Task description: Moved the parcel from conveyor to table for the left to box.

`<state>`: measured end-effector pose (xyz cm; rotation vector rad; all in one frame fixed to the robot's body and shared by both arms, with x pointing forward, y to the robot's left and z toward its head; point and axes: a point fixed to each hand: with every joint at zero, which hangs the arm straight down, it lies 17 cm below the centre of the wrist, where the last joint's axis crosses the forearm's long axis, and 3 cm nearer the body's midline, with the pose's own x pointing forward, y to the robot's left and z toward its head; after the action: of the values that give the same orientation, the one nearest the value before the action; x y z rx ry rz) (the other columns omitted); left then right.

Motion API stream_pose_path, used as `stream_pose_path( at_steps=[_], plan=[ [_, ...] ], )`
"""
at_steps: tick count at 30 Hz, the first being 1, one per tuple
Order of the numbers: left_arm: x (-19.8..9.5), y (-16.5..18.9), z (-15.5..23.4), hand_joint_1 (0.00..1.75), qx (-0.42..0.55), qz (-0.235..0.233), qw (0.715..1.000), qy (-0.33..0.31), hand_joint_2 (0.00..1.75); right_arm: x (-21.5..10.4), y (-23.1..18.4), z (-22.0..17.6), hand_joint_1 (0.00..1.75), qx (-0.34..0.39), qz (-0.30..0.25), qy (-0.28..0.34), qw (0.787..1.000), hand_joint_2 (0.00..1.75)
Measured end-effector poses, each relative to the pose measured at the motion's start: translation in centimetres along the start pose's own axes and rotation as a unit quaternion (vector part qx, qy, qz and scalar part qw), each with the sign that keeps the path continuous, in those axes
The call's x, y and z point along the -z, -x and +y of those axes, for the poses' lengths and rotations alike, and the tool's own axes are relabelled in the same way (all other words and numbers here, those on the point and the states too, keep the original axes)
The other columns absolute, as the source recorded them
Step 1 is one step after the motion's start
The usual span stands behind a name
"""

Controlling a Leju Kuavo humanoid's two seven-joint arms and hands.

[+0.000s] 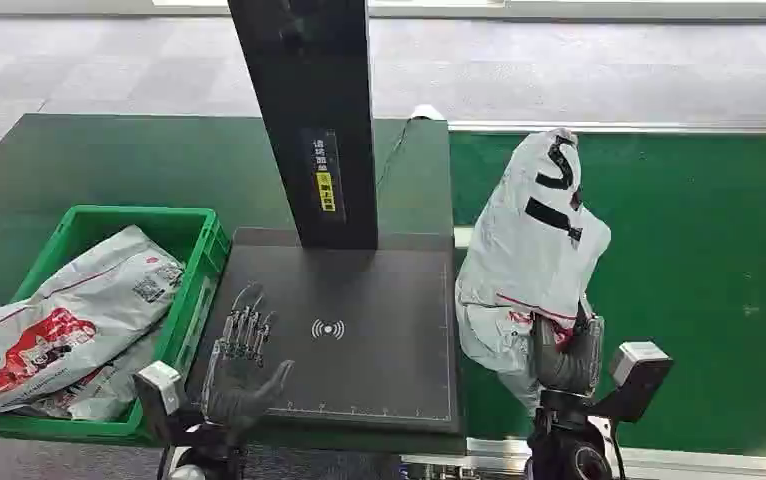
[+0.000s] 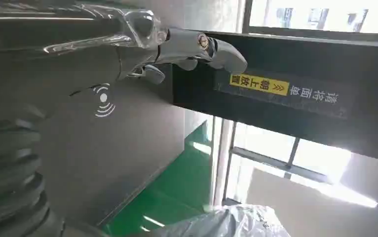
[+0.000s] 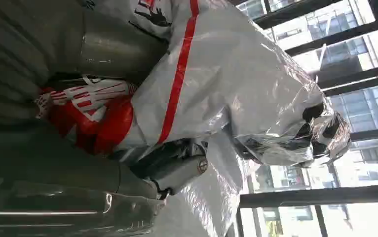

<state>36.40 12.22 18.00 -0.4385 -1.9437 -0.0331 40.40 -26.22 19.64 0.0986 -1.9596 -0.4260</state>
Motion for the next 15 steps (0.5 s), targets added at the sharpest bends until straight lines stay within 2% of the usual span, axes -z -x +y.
stream_pose_path(
  at_steps=[2, 4, 7, 10, 15],
  plan=[
    [0.0, -0.1, 0.2, 0.00, 0.003, -0.002, 1.000, -0.004, 1.75, -0.2, 0.4, 1.2, 1.75, -0.016, 0.007, -0.031, 0.999, 1.75],
    [0.0, -0.1, 0.7, 0.00, 0.020, -0.005, 1.000, -0.017, 1.75, -0.7, 1.5, 3.3, 1.75, -0.066, 0.024, -0.081, 0.994, 1.75],
    [-0.1, 0.0, 0.8, 0.00, 0.021, -0.005, 1.000, -0.018, 1.75, -2.3, 3.9, 6.9, 1.75, -0.120, 0.056, -0.173, 0.976, 1.75],
    [-0.1, -0.1, 0.4, 0.00, 0.020, -0.007, 1.000, -0.006, 1.75, -6.2, 7.1, 11.0, 1.75, -0.163, 0.096, -0.302, 0.934, 1.75],
    [0.3, 0.0, 0.1, 0.00, 0.024, -0.011, 1.000, 0.005, 1.75, -11.6, 10.1, 14.1, 1.75, -0.204, 0.116, -0.435, 0.869, 1.75]
  ],
)
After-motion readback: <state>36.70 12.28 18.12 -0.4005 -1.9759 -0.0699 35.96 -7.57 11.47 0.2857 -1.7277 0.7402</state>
